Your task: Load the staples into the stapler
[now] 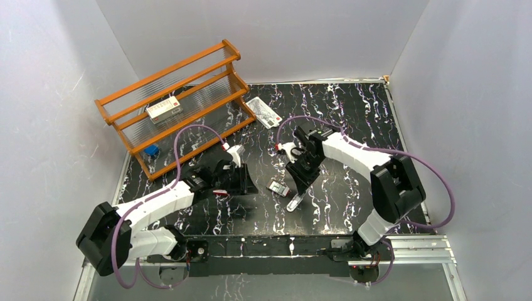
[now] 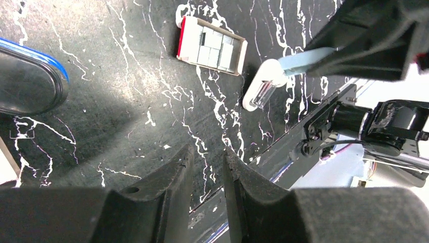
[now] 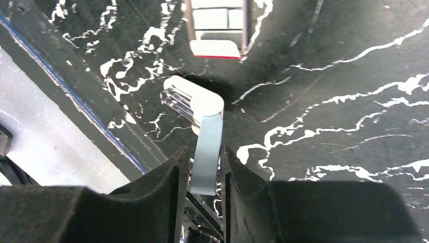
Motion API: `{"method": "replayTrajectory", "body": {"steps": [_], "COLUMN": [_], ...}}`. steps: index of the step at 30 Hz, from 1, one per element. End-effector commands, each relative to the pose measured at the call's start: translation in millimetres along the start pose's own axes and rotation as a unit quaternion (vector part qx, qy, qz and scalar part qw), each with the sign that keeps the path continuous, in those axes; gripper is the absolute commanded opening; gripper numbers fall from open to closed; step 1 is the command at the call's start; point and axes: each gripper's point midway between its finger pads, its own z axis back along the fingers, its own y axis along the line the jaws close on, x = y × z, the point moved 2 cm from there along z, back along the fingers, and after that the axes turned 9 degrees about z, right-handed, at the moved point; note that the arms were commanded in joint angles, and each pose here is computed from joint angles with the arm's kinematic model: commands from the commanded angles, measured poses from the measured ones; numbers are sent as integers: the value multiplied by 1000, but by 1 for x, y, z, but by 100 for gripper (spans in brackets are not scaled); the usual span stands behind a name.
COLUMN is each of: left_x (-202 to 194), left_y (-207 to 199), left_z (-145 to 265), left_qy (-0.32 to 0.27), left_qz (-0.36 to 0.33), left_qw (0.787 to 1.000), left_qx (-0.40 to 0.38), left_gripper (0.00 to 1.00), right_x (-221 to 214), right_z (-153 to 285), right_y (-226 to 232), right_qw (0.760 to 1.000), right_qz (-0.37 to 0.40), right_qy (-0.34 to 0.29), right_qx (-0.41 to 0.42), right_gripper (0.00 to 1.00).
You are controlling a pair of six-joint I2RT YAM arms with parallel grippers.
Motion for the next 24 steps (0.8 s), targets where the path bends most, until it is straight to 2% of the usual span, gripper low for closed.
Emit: {"method": "replayTrajectory", "body": {"steps": [1,7,12,19,24], "left_x": [7,9,8,9,12], "left_y": [-12,-9,-6,-4,-3], "left_z": [14,19,20,16,17], "left_qy": [2,-1,-2,1,-3], "left_qz": [-19,-19,-15,-15,-17], "left_qw": [1000,1000,1000,1000,1000], "left_qx": [-20,-16,-12,-8,-3], "left_gripper": [27,27,27,27,27], "right_x": [3,9,14,20,26], "right_z": [11,10,19,25,32], "right_y": [-21,-42,-49,-35,-38], "right_qw": [1000,999,999,1000,999], "right_qz": [0,-13,-16,-21,-28], "right_qy": [19,42,28,-10,-23], "right_qx": [-18,-20,-35,-20,-40], "right_gripper": [36,33,34,48,65]}}
